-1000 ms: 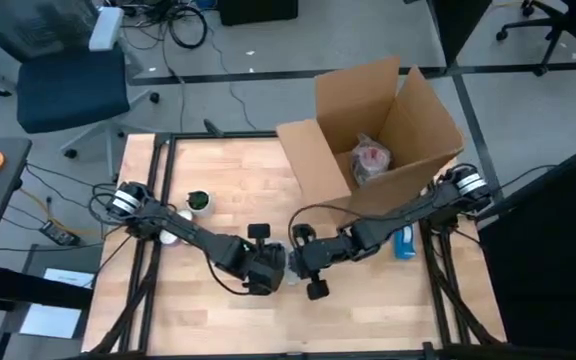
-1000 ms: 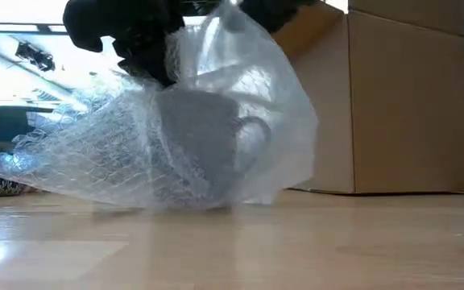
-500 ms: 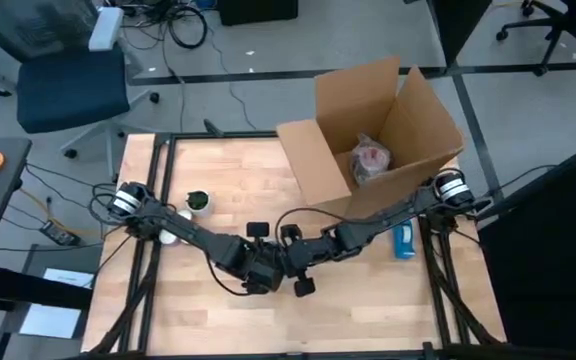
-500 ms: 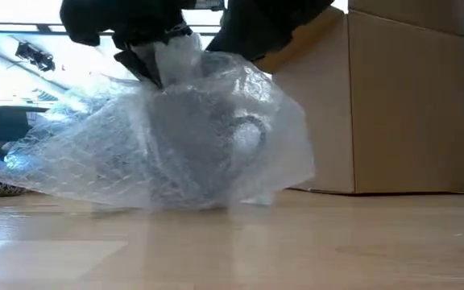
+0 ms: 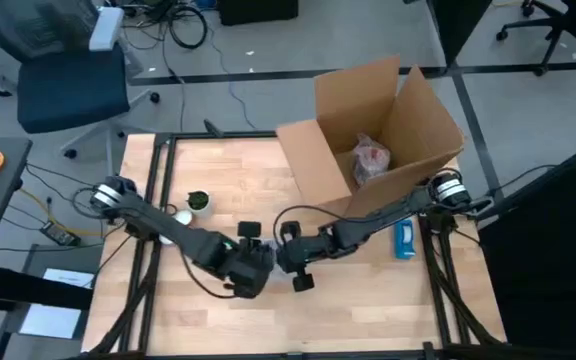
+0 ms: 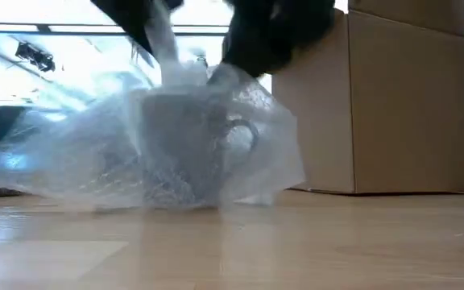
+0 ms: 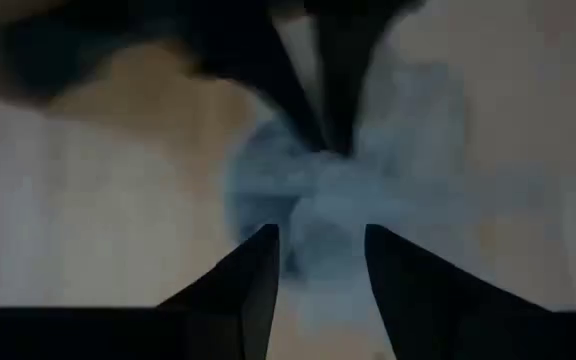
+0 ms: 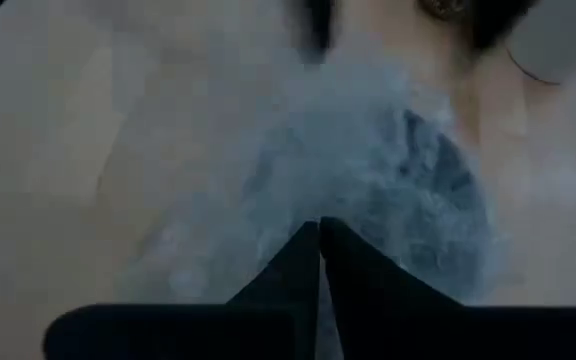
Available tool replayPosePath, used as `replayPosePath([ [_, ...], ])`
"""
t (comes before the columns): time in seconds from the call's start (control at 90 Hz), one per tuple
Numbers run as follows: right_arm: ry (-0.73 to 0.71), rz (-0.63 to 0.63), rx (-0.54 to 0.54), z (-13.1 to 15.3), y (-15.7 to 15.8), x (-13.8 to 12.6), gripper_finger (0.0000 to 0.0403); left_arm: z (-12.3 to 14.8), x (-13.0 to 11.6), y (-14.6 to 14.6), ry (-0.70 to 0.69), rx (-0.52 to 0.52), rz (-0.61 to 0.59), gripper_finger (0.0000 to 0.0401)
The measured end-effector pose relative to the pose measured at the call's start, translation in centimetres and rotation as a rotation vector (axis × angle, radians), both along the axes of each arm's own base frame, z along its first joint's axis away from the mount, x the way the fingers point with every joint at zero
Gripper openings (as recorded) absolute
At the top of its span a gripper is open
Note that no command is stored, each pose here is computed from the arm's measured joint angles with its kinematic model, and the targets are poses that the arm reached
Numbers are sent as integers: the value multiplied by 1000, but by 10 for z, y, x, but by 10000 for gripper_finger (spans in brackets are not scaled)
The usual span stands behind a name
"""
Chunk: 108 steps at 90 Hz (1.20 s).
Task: Wrap mug
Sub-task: Wrap the blue mug with bubble wrap
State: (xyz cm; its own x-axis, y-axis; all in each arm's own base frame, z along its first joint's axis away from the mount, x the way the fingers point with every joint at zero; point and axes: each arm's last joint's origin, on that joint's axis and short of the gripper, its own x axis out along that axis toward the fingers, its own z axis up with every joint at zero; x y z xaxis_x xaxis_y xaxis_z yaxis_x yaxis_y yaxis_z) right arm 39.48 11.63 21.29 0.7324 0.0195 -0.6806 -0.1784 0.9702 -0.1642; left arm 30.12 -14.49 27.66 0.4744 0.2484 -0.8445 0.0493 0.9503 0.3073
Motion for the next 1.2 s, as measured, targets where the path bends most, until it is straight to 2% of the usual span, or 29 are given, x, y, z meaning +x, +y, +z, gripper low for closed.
replayPosePath([
  [0.244, -8, -32, 5, 0, -4, 1, 0, 22, -18, -6, -81, -33, -1, 131],
  [0.411, -10, -38, 6, 0, -6, 2, 0, 20, -29, -23, -93, -17, -32, 131],
  [0.589, -11, -42, 0, 0, -10, 3, 0, -6, -29, -40, -220, -67, -22, 131],
  [0.722, -10, -51, 0, 0, -13, 4, 0, -23, -19, -45, -335, -141, -123, 131],
  [0.833, -11, -53, 0, 0, -14, 4, 0, -32, -10, -36, -376, -126, -147, 131],
  [1.033, -14, -44, -3, 1, -8, 3, 0, -49, -5, -2, -317, -1, 8, 131],
  [1.2, -15, -27, -5, 1, -2, 1, 0, -49, 2, 11, -314, 25, 31, 131],
])
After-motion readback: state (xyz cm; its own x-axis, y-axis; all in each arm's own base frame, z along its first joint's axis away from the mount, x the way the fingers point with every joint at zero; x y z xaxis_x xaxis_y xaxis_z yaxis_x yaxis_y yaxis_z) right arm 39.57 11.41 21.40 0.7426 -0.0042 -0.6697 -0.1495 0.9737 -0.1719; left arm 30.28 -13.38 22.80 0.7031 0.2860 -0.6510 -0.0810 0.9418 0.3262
